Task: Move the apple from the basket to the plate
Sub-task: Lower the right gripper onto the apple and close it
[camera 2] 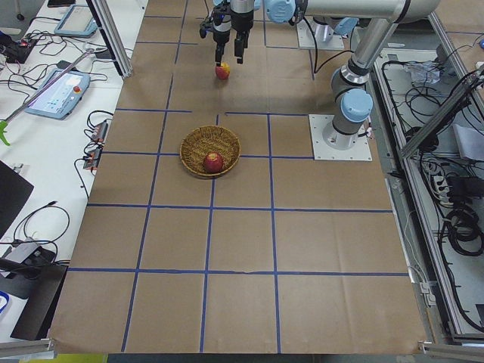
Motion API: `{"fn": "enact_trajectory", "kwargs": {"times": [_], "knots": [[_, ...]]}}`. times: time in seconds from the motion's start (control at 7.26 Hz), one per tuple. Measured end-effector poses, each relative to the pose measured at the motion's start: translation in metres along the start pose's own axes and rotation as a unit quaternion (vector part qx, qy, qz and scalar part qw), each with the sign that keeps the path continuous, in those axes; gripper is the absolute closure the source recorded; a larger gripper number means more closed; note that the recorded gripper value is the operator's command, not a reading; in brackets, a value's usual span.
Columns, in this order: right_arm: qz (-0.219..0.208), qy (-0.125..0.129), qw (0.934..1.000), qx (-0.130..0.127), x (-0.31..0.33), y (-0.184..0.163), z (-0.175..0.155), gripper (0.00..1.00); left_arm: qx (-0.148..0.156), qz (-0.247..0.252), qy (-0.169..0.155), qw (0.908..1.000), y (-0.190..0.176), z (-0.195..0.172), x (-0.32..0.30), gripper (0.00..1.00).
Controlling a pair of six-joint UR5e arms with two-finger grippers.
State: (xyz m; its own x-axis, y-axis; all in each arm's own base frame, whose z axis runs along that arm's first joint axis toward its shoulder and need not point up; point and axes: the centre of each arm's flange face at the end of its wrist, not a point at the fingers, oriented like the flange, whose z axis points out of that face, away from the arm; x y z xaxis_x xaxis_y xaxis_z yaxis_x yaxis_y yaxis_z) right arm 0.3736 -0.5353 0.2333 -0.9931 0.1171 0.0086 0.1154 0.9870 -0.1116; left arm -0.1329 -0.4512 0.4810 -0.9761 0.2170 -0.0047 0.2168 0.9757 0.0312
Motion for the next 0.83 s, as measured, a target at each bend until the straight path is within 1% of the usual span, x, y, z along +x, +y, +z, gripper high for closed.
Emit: {"fn": "enact_trajectory", "kwargs": {"times": [0.14,0.28,0.41,0.55,0.83], "knots": [[-0.003,0.001,1.0000,0.003,0.000,0.003,0.021,0.00,0.001,0.008,0.003,1.0000,0.000,0.000,0.001,0.01],[-0.007,0.002,1.0000,0.002,0.001,0.008,0.035,0.04,0.001,0.011,0.004,0.9999,0.001,-0.001,0.002,0.01],[-0.010,0.003,0.9999,0.000,-0.001,0.012,0.044,0.20,0.002,0.012,0.005,0.9999,0.003,-0.002,0.002,0.01],[-0.013,0.004,0.9999,-0.002,-0.003,0.014,0.048,0.29,0.003,0.012,0.005,0.9999,0.004,-0.003,0.003,0.01],[-0.019,0.004,0.9998,0.002,-0.006,0.013,0.047,0.37,0.003,0.011,0.006,0.9999,0.005,-0.003,0.003,0.01]]}}
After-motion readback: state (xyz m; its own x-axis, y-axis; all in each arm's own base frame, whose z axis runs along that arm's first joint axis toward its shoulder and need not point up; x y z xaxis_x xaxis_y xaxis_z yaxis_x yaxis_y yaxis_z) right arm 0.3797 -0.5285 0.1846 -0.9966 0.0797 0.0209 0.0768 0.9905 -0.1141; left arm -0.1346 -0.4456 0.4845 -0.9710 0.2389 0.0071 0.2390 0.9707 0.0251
